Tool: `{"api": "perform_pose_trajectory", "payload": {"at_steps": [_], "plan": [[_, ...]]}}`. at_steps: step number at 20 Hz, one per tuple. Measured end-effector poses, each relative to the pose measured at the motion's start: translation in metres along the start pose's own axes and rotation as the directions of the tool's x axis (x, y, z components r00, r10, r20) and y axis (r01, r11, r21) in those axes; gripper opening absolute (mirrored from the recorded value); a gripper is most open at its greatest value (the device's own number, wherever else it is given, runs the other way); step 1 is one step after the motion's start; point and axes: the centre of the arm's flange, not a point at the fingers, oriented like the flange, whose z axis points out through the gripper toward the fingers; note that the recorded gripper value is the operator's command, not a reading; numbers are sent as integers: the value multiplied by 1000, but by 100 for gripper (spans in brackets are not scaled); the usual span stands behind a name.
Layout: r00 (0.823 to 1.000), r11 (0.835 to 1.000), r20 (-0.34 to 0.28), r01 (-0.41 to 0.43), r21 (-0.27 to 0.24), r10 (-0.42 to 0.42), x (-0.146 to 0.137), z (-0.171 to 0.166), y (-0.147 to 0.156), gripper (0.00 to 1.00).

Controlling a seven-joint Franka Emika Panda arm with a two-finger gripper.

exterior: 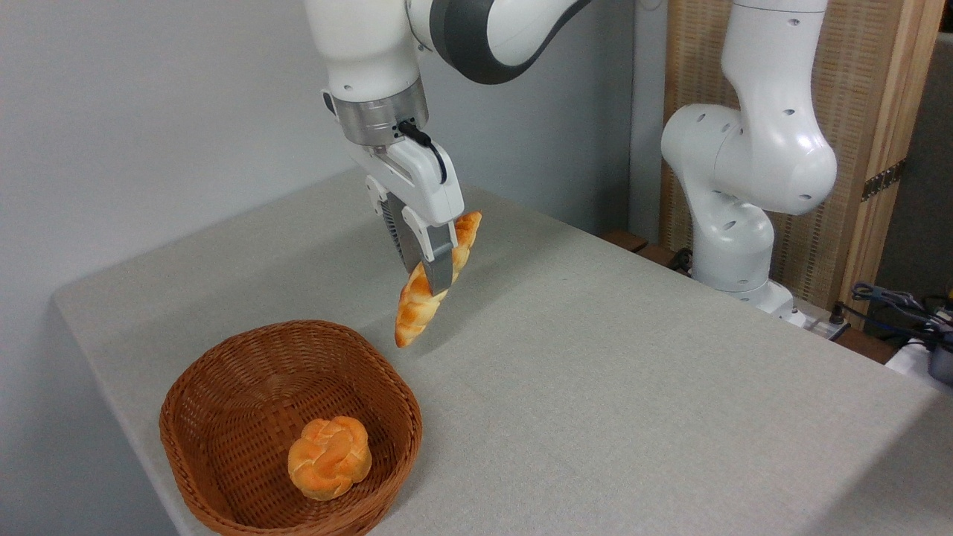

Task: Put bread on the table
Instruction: 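Lift the braided roll out of the basket and carry it beside the basket, then lower the roll onto the table, open the gripper and raise it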

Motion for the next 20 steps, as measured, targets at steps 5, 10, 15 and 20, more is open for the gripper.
{"api": "perform_pose_trajectory", "payload": {"at_steps": [5, 10, 15, 20], "plan": [[1000, 1000, 1, -1, 1, 1, 0, 0, 0, 100], [1000, 1000, -10, -1, 11, 1, 0, -5, 0, 100], [993, 995, -108, 51, 84, -42, 5, -63, -4, 100], [992, 987, -112, 80, 139, -64, 9, -127, 2, 100]]}}
